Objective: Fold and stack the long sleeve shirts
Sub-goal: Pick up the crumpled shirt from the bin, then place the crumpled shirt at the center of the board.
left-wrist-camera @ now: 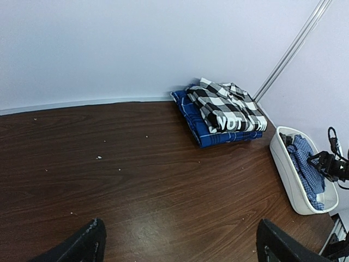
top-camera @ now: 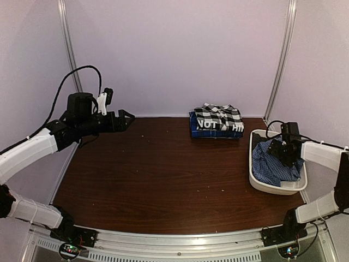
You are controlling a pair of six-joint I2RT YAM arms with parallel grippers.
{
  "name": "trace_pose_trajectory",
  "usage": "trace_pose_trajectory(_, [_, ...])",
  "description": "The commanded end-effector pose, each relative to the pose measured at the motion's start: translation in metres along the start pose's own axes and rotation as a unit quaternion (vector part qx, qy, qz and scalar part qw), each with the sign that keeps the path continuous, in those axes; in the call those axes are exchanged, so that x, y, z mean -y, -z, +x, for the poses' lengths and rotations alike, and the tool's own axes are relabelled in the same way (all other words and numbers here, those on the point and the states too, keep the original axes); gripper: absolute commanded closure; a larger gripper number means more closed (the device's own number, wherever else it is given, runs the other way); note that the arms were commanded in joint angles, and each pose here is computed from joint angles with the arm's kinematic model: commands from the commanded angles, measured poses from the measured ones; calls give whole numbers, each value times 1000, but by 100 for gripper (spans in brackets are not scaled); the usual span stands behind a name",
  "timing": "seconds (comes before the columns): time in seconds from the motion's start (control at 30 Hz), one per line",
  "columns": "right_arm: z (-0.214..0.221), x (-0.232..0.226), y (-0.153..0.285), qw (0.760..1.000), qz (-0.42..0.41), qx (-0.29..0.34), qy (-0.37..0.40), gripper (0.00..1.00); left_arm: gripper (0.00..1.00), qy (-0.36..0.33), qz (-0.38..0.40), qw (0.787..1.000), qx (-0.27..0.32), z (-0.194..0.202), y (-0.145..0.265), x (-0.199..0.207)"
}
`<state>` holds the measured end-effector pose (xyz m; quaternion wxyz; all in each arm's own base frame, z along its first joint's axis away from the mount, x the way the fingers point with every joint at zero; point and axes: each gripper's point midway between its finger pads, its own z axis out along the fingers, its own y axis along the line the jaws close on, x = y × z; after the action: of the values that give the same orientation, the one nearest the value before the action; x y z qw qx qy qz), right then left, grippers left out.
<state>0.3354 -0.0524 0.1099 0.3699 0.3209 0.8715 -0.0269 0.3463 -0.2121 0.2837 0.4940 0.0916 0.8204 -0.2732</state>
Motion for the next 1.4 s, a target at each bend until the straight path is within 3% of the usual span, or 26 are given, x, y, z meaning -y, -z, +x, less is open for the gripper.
trace_pose_trajectory(0.0, [2,-5,-16,1000,-10,-4,-14,15,2,-6,0,1000,12,-2,2,0])
trace_pose_trajectory(0.1, [5,-8,-22,1000,-15,-12,-14,28,2,-4,-2,1000,13,-2,3,-1])
trace_pose_trajectory(0.27, [-8,-11,-12,1000,-18,1,-13,70,2,-2,-5,1000,13,-1,4,-2])
trace_pose_trajectory(0.5, [-55,-28,31,997,-51,52,-7,98,2,0,-6,1000,14,-2,3,-2])
trace_pose_trajectory(0.7, [-108,-62,91,983,-142,116,-3,100,2,-1,-3,1000,18,-5,3,-1])
trace_pose_trajectory(0.87, [-149,-104,160,950,-262,172,2,100,2,0,-2,1000,17,-4,1,-1])
trace_pose_trajectory(1.1, [-183,-184,275,873,-431,223,38,100,2,2,5,1000,19,-5,-2,1])
trace_pose_trajectory(1.37, [-193,-277,417,760,-597,248,66,100,2,8,15,1000,23,-8,-4,5])
